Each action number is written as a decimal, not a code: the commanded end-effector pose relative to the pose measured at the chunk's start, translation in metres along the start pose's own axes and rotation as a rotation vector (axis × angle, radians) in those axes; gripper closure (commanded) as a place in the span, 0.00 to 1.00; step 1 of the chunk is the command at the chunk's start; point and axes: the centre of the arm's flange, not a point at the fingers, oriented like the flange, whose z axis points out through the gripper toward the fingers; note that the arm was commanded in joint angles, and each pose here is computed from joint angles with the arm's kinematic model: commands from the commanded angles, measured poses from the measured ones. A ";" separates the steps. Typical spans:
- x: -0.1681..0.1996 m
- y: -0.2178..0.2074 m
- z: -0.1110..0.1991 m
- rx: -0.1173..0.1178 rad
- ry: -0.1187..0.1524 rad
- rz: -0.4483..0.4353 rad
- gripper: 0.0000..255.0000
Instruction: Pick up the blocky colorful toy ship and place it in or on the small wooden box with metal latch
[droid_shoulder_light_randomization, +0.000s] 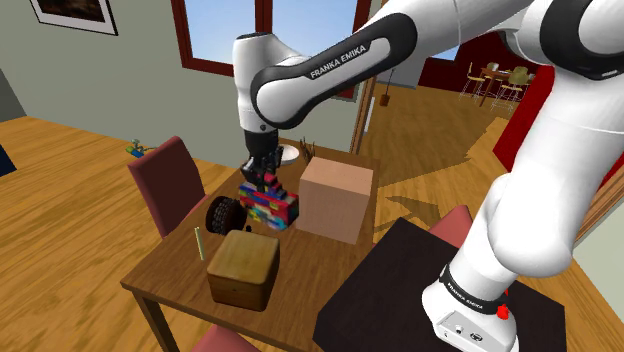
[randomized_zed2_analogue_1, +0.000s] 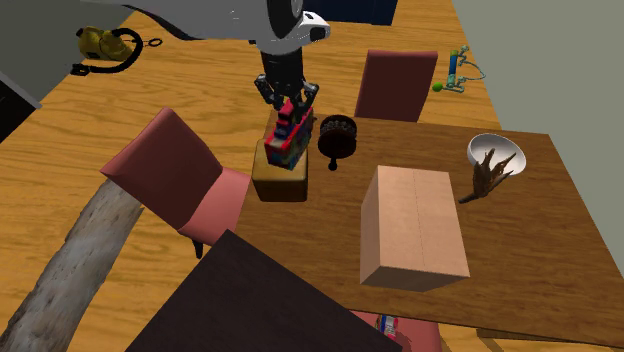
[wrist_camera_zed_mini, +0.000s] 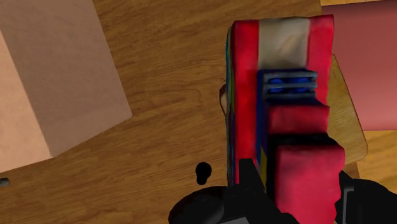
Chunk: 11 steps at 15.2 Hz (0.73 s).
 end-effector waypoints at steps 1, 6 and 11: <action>0.007 -0.023 -0.007 0.000 0.001 0.001 1.00; 0.022 -0.068 -0.016 0.000 0.001 0.001 1.00; 0.023 -0.069 0.010 0.000 0.001 0.001 1.00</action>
